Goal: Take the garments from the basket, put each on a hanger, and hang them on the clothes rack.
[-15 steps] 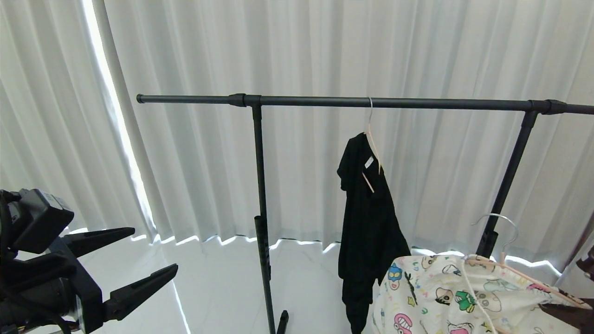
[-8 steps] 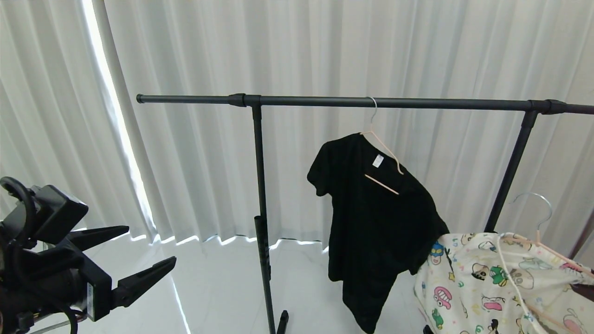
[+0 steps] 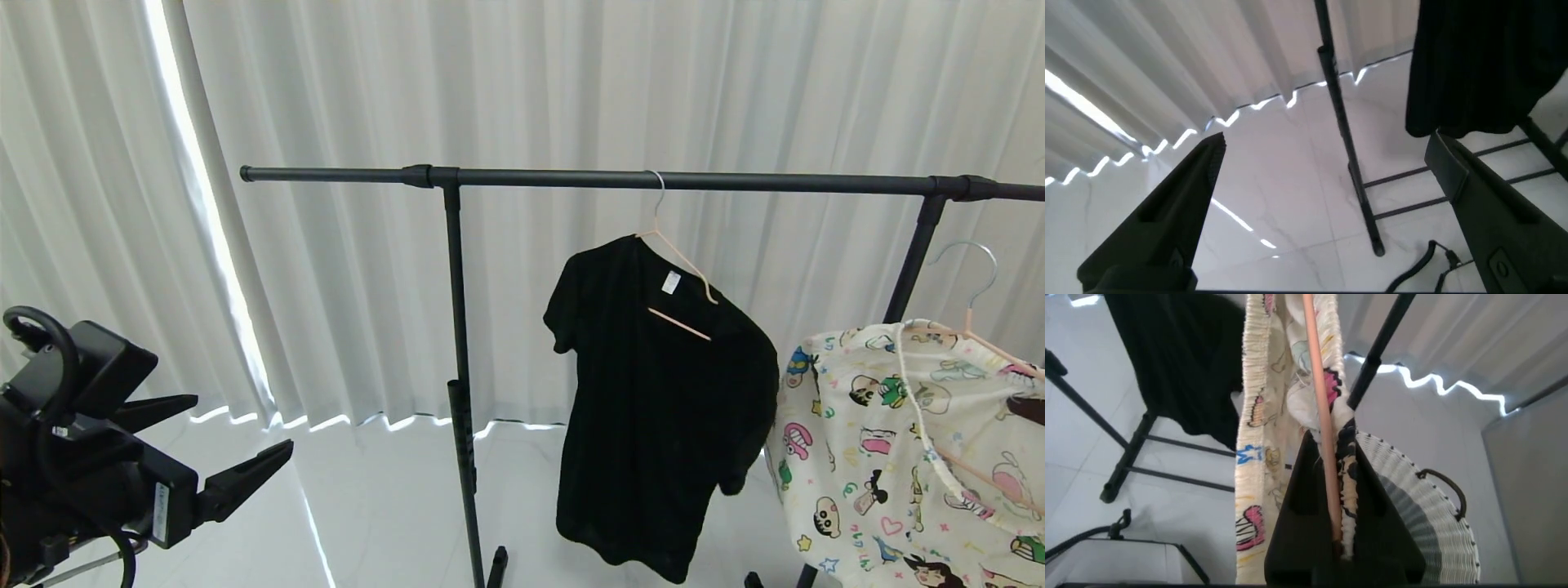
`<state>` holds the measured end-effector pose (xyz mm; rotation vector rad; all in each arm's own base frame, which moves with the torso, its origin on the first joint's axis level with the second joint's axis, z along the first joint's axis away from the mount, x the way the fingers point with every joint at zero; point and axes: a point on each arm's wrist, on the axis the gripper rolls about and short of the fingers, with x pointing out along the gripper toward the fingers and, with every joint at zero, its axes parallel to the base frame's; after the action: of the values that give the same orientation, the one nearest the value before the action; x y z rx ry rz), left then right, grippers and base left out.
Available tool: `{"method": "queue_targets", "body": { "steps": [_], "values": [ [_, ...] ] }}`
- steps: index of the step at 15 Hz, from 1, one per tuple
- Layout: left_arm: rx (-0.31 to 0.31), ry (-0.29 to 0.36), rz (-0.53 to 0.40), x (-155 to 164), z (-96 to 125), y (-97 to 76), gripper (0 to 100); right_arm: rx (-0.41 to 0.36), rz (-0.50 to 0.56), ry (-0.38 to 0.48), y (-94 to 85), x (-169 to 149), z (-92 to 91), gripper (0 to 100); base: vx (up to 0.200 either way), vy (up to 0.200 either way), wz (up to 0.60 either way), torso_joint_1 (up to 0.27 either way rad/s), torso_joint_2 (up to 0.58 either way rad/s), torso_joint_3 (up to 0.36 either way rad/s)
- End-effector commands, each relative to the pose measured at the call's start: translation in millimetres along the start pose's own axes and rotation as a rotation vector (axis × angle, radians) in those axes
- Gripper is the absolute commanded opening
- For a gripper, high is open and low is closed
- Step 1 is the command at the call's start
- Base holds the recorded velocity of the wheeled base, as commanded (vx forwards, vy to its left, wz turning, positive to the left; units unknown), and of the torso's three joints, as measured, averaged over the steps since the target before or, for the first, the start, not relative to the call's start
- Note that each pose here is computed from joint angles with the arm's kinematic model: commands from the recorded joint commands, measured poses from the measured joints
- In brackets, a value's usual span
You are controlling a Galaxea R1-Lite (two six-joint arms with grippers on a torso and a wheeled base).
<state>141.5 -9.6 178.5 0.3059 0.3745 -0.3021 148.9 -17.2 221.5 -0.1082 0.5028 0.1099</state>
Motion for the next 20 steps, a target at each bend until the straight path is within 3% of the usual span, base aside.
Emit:
{"method": "queue_targets", "body": {
  "steps": [1, 5, 7, 15, 20],
  "values": [
    [0.001, 0.003, 0.016, 0, 0, 0.3, 100, -0.001, 0.004, 0.006, -0.3, 3, 1.0, 0, 0.000, 0.000, 0.00, 0.000, 0.00, 0.000],
    [0.059, -0.005, 0.030, -3, 1, -1.0, 100, -0.001, 0.007, 0.007, 0.0, 3, 0.6, 0, 0.000, 0.000, 0.00, 0.000, 0.00, 0.000],
    [0.071, -0.018, 0.009, -3, 3, -4.1, 100, -0.006, 0.014, 0.006, 1.4, 3, 0.9, 0, 0.000, -0.200, 0.00, 0.000, 0.00, 0.000],
    [0.073, -0.026, 0.006, -4, 3, -4.7, 100, -0.028, 0.054, -0.003, 8.3, 3, 2.5, 0, 0.000, -0.200, 0.00, 0.004, 0.00, 0.001],
    [0.072, -0.025, 0.009, -4, 3, -4.5, 100, -0.036, 0.122, -0.050, 19.0, 2, 15.8, 0, 0.000, 0.000, 0.00, 0.000, 0.00, 0.000]
  ]
}}
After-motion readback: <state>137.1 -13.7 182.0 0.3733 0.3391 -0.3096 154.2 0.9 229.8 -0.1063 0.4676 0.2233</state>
